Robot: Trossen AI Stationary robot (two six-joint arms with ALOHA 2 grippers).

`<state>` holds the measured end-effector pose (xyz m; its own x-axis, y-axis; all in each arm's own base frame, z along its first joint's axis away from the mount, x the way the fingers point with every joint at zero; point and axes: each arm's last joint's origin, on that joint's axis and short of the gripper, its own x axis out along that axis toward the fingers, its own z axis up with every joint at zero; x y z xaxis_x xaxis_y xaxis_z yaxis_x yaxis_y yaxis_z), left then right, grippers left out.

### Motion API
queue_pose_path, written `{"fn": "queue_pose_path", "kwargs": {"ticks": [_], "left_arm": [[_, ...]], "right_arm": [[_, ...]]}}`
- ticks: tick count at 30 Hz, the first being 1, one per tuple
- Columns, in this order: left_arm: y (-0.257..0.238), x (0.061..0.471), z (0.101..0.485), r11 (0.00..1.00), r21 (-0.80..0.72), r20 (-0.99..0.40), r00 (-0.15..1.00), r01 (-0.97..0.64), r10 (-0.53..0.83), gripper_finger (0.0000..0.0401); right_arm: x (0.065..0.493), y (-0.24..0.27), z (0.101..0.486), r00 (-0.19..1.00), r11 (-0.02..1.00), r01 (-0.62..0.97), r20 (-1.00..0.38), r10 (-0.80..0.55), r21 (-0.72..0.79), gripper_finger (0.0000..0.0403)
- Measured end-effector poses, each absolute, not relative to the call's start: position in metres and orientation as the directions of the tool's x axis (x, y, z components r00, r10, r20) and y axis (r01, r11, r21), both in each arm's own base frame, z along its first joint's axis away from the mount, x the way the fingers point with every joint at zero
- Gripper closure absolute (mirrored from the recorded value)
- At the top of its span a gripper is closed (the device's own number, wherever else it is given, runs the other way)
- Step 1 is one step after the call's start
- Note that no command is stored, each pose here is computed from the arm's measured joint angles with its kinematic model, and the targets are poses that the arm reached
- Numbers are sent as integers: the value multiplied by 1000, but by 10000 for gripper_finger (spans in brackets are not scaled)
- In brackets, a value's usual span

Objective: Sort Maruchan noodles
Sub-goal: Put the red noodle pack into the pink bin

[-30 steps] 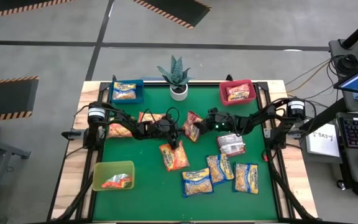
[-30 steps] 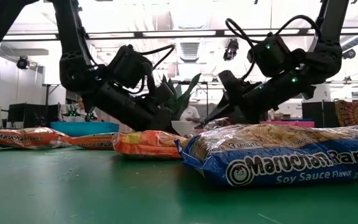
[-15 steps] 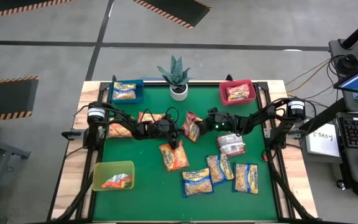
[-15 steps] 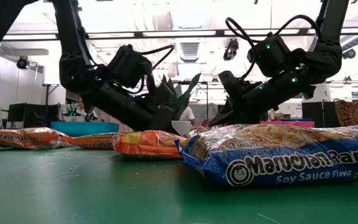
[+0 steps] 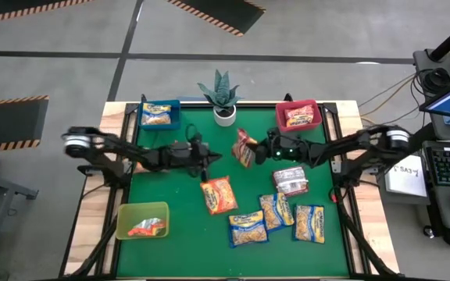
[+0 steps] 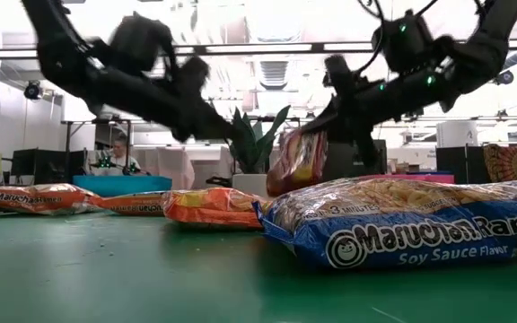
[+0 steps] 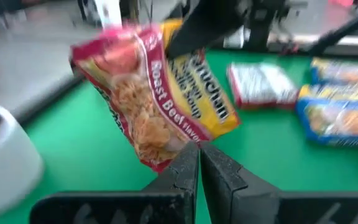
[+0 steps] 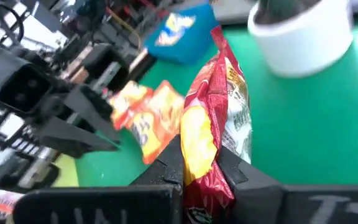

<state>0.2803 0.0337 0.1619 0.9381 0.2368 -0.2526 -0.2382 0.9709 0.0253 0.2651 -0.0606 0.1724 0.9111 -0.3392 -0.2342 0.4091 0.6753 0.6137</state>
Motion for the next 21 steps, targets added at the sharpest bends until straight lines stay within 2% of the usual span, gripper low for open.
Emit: {"fn": "queue_pose_path", "kwargs": {"ticks": [4, 8, 10, 13, 16, 21], "left_arm": [[31, 258, 190, 970, 72, -139, 961, -232, 240, 401], [29, 240, 203, 969, 70, -67, 968, -237, 242, 401], [29, 232, 207, 969, 67, -44, 969, -240, 243, 401], [28, 224, 212, 968, 65, -11, 969, -244, 245, 401], [28, 220, 222, 964, 81, 37, 967, -253, 251, 401], [28, 220, 241, 956, 129, 109, 962, -264, 251, 401]], "right_arm": [[258, -64, 199, 875, 695, 476, -212, -435, 539, 381], [250, -69, 229, 786, 673, 614, -240, -570, 413, 381], [244, -73, 244, 698, 619, 714, -269, -663, 326, 381], [232, -82, 261, 506, 472, 862, -309, -805, 184, 381], [221, -92, 269, 341, 334, 939, -316, -886, 76, 381], [211, -111, 261, 229, 237, 971, -330, -916, 17, 381]]}}
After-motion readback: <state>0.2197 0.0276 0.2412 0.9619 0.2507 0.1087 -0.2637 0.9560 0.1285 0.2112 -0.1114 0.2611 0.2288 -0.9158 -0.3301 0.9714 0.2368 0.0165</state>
